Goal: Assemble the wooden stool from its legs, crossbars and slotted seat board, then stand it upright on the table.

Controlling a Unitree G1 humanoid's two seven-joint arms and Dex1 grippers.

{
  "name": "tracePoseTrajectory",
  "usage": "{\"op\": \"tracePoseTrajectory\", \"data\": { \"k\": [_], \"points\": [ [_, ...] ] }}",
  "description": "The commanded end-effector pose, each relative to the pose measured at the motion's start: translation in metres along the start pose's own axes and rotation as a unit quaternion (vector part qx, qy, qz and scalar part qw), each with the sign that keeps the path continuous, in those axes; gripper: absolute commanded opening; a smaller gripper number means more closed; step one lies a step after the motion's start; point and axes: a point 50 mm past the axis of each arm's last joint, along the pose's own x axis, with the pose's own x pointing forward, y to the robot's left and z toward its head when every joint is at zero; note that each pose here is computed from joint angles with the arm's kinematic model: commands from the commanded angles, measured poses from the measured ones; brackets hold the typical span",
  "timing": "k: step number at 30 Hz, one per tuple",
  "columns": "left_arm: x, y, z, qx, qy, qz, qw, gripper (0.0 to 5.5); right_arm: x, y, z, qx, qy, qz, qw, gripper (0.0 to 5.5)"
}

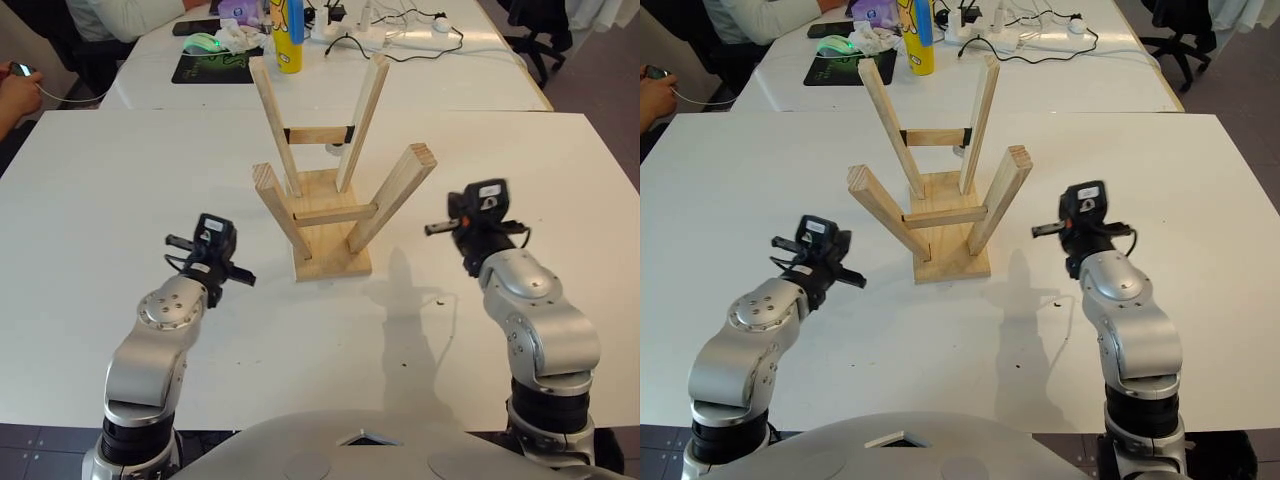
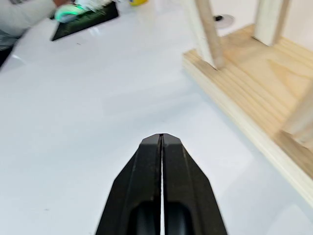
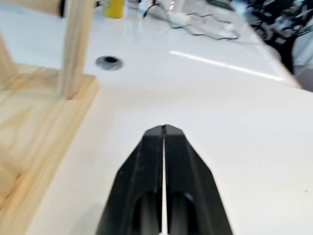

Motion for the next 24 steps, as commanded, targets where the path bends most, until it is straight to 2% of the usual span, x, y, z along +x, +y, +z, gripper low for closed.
{"op": "tracePoseTrajectory", "data": {
  "k": [1, 3, 4, 8, 11, 13, 17, 19, 21, 24],
  "points": [
    [-0.003, 0.010, 0.073, -0.022, -0.202, 0.025, 0.979, 0.01, 0.005, -0.002, 0.088, 0.049, -0.226, 0.026, 0.973, 0.00],
    [-0.008, 0.018, 0.105, -0.036, -0.277, 0.035, 0.960, 0.01, 0.003, 0.004, 0.137, 0.072, -0.316, 0.071, 0.943, 0.00],
    [-0.009, 0.022, 0.113, -0.039, -0.291, 0.040, 0.955, 0.01, 0.000, 0.008, 0.159, 0.083, -0.352, 0.094, 0.928, 0.00],
    [-0.008, 0.026, 0.113, -0.045, -0.289, 0.054, 0.955, 0.01, -0.012, 0.013, 0.226, 0.136, -0.448, 0.152, 0.870, 0.00],
    [-0.008, 0.024, 0.117, -0.053, -0.297, 0.055, 0.952, 0.01, -0.020, 0.016, 0.251, 0.161, -0.481, 0.178, 0.843, 0.00],
    [-0.009, 0.025, 0.125, -0.063, -0.314, 0.054, 0.946, 0.01, -0.020, 0.021, 0.255, 0.169, -0.480, 0.191, 0.839, 0.00],
    [-0.017, 0.029, 0.153, -0.073, -0.367, 0.055, 0.926, 0.01, -0.010, 0.037, 0.235, 0.159, -0.439, 0.210, 0.859, 0.00],
    [-0.019, 0.031, 0.156, -0.073, -0.370, 0.057, 0.924, 0.01, 0.004, 0.047, 0.208, 0.145, -0.380, 0.216, 0.888, 0.00],
    [-0.020, 0.032, 0.157, -0.074, -0.369, 0.057, 0.925, 0.01, 0.023, 0.063, 0.159, 0.129, -0.270, 0.225, 0.927, 0.00],
    [-0.020, 0.033, 0.163, -0.075, -0.379, 0.050, 0.921, 0.01, 0.026, 0.086, 0.065, 0.066, -0.070, 0.260, 0.961, 0.00]
  ]
}}
